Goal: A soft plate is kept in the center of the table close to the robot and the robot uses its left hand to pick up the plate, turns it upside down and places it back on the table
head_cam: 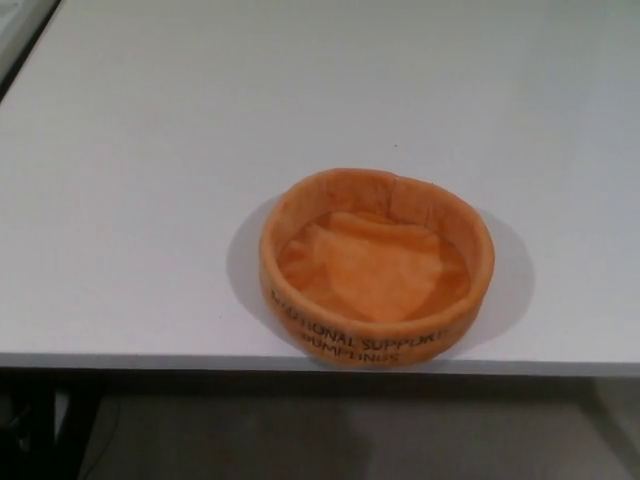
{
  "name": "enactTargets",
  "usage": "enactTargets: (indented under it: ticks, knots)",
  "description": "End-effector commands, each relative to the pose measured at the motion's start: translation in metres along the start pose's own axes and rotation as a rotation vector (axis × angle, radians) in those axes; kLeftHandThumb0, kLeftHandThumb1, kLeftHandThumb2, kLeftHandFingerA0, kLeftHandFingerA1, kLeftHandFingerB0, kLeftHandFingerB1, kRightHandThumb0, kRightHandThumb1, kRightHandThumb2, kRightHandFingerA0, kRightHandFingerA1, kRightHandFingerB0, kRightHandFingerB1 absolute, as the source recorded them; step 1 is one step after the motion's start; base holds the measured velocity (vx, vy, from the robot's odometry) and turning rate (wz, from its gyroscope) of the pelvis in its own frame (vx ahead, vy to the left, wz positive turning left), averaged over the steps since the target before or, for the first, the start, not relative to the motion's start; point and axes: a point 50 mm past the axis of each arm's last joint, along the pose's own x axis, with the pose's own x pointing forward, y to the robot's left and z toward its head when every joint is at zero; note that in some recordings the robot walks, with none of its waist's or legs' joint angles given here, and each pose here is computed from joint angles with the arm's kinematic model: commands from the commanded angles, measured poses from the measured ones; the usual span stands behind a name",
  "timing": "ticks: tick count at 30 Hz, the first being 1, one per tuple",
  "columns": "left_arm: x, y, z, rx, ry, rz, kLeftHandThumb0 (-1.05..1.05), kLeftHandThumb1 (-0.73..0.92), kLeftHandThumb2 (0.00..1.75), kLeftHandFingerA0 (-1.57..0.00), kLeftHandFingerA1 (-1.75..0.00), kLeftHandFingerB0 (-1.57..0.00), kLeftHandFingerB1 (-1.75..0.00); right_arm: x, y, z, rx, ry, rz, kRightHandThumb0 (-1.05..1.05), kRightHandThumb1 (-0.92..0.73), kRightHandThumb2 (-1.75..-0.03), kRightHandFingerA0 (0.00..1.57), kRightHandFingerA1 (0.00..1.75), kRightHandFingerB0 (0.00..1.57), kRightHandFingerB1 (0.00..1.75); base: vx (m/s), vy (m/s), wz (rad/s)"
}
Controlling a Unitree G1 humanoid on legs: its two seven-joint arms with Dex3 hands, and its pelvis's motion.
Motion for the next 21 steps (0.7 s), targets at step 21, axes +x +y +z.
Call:
enactTargets:
  ticks: [21]
  knots:
    - [0.119,-0.018,0.177,0.378,-0.724,-0.106,-0.40,0.31,1.01,-0.01,-0.51,0.00,-0.49,-0.007,-0.006,0.008,-0.026,-0.040,0.009,-0.80,-0.79,-1.11,0.14,0.44,0.04,0.25,0.00,0.000,0.00]
